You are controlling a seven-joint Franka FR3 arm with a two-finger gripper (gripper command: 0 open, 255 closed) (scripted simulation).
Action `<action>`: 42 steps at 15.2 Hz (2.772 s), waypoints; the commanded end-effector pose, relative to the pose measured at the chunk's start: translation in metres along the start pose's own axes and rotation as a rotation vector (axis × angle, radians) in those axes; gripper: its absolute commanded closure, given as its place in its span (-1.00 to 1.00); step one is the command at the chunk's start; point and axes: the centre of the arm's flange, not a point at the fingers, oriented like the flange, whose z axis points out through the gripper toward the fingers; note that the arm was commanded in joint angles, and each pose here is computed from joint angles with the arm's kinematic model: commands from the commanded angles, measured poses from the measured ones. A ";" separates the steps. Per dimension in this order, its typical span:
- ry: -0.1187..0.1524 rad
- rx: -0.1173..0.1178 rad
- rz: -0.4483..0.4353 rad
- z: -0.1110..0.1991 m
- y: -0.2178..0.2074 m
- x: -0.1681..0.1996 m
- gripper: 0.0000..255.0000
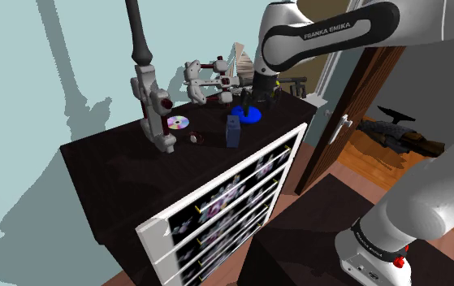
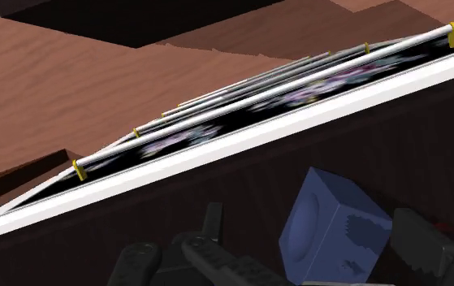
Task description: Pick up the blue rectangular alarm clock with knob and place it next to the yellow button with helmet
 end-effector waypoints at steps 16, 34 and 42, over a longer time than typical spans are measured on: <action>-0.026 -0.014 0.138 0.113 -0.051 0.092 -1.00; -0.026 -0.014 0.138 0.113 -0.051 0.092 1.00; -0.026 -0.014 0.138 0.070 -0.052 0.093 1.00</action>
